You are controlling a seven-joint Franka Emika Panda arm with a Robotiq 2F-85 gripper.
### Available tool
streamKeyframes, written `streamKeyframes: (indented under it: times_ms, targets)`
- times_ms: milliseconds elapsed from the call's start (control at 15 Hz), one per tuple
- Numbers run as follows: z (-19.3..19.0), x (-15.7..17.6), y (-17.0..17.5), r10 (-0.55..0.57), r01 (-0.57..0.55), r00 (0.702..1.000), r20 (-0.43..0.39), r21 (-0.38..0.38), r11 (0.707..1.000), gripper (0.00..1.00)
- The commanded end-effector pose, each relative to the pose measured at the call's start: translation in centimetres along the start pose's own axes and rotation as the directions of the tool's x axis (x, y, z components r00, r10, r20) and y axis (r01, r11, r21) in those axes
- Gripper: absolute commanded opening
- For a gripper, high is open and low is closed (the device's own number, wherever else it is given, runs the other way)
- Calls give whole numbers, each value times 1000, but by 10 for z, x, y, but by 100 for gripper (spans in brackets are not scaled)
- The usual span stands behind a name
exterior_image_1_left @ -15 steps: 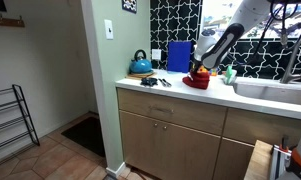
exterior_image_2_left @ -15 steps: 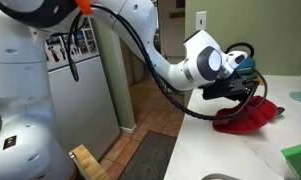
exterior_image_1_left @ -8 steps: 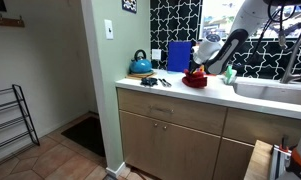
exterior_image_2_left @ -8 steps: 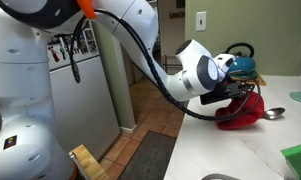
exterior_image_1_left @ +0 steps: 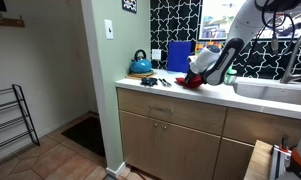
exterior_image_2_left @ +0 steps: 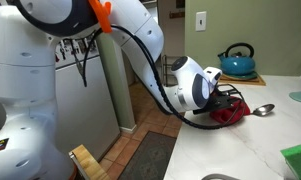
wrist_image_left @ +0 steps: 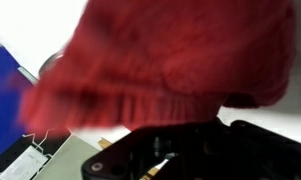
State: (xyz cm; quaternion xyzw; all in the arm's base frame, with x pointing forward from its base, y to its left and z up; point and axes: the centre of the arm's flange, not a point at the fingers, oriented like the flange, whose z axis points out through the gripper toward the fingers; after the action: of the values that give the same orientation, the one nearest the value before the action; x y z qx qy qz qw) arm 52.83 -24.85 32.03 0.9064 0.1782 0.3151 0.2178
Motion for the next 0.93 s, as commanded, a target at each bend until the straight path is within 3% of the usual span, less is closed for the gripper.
streamKeyframes:
  times_ms: [0,267,333,533,867]
  targets:
    - [12,-9,20,-10,12,1000,-22,70,997,1]
    - [12,-14,26,11,-9,1000,-29,79,997,1]
    - [10,-16,28,20,-18,1000,-23,80,997,27]
    - [2,-20,35,58,-55,998,-23,85,995,44]
    - [-14,-32,55,122,-121,992,-16,62,991,82]
